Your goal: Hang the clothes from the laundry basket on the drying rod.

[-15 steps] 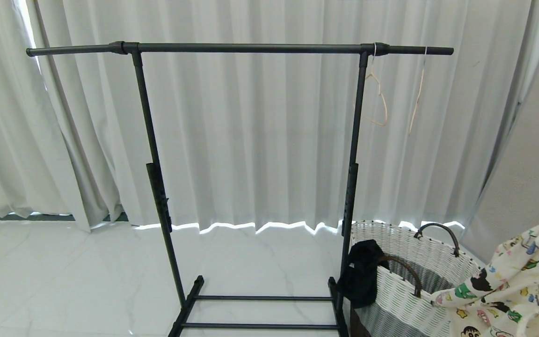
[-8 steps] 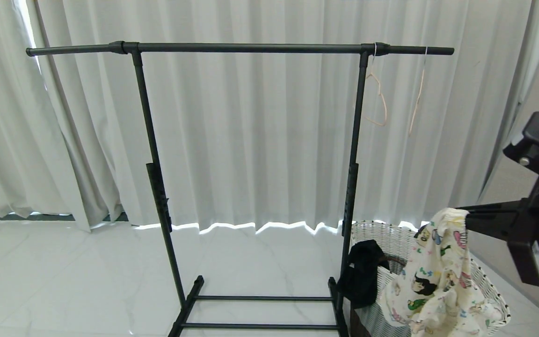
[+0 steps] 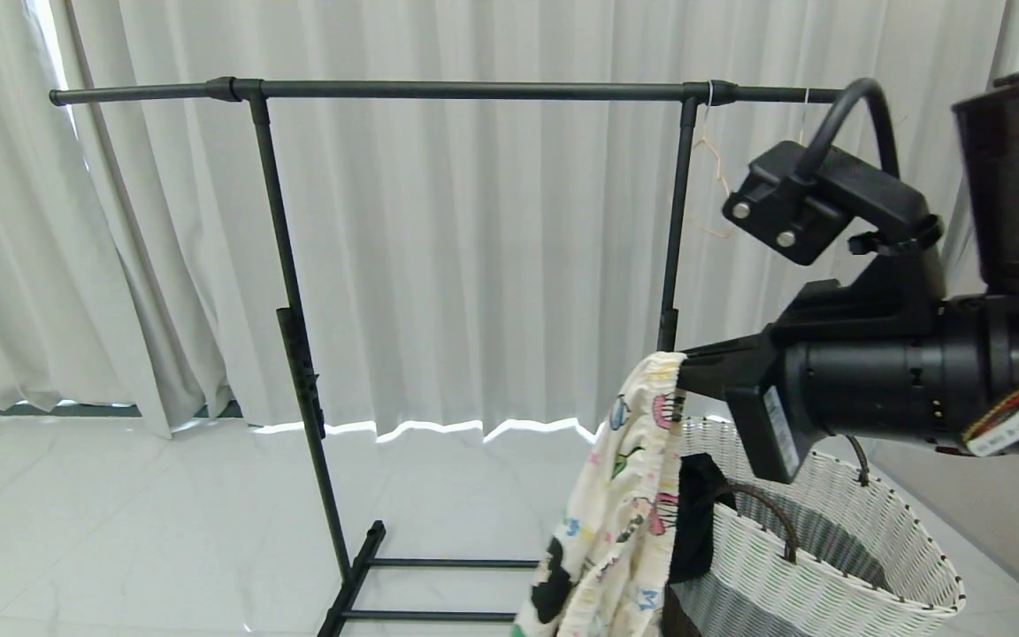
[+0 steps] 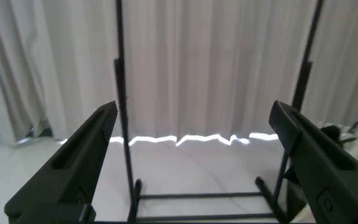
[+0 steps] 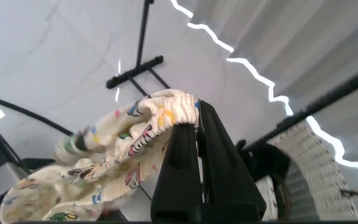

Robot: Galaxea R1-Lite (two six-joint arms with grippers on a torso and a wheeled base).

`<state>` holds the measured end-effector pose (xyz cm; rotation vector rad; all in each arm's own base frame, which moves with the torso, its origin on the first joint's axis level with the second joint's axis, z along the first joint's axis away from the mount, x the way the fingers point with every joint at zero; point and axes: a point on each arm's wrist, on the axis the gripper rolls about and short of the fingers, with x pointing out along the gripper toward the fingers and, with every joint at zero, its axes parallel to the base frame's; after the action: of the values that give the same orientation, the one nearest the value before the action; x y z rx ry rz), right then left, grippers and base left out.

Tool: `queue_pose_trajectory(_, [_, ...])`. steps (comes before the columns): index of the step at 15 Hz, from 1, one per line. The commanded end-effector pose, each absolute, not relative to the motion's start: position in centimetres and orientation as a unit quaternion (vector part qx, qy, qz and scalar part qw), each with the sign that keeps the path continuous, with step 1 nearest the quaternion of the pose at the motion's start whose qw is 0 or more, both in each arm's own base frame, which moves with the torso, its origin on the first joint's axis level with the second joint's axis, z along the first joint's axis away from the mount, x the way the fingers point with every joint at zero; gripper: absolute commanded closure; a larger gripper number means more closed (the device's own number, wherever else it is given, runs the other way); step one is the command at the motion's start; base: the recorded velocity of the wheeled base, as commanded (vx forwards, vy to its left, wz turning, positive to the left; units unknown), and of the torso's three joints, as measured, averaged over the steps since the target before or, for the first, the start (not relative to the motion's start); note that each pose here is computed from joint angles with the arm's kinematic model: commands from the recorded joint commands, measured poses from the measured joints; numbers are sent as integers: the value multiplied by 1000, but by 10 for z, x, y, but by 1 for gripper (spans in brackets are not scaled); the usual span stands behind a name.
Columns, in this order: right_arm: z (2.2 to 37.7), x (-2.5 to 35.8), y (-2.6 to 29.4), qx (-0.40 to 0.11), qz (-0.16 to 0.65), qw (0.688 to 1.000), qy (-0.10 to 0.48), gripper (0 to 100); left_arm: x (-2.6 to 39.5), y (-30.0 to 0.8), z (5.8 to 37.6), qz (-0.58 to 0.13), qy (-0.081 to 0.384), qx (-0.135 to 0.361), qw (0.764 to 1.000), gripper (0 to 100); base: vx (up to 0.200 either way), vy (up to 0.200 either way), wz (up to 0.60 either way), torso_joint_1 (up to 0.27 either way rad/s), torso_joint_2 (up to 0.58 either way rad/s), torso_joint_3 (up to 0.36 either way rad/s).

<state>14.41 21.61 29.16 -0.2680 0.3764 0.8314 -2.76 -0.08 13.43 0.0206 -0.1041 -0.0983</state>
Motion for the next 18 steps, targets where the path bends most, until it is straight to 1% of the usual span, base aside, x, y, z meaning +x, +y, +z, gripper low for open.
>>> queue_pose_trajectory(1, [286,149,245,-137,416,880,186,100,8,-3,224,-97,-30,6,995,0,0,0,0,0,0,0])
queue_pose_trajectory(2, [288,150,248,-135,418,880,183,100,19,-4,240,-103,-25,3,994,0,0,0,0,0,0,0])
queue_pose_trajectory(3, [293,152,257,-131,422,880,175,100,50,-11,276,-137,-20,2,990,0,0,0,0,0,0,0])
queue_pose_trajectory(5, [298,155,265,-127,423,882,167,100,80,-24,298,-187,-6,3,982,0,0,0,0,0,0,0])
queue_pose_trajectory(6, [302,158,272,-126,412,888,158,100,96,-38,300,-227,15,5,974,0,0,0,0,0,0,0])
queue_pose_trajectory(7, [305,161,276,-125,398,896,151,100,105,-52,292,-260,41,11,965,0,0,0,0,0,0,0])
queue_pose_trajectory(9, [309,164,281,-122,391,901,144,100,105,-75,276,-314,76,27,946,0,0,0,0,0,0,0])
queue_pose_trajectory(11, [311,166,284,-120,389,903,141,100,99,-98,255,-341,115,56,931,0,0,0,0,0,0,0])
queue_pose_trajectory(12, [311,169,285,-118,387,904,140,100,92,-108,239,-350,143,67,923,0,0,0,0,0,0,0])
queue_pose_trajectory(13, [314,171,287,-115,386,905,135,100,84,-117,227,-367,168,62,913,0,0,0,0,0,0,0])
queue_pose_trajectory(15, [320,174,291,-108,387,907,125,100,78,-130,216,-381,206,43,900,0,0,0,0,0,0,0])
queue_pose_trajectory(16, [323,173,294,-105,390,907,119,100,80,-138,213,-376,216,37,901,0,0,0,0,0,0,0])
queue_pose_trajectory(17, [328,172,296,-100,394,907,112,100,86,-148,209,-366,216,32,905,0,0,0,0,0,0,0])
queue_pose_trajectory(18, [331,168,299,-98,400,905,107,100,93,-158,207,-349,212,16,913,0,0,0,0,0,0,0])
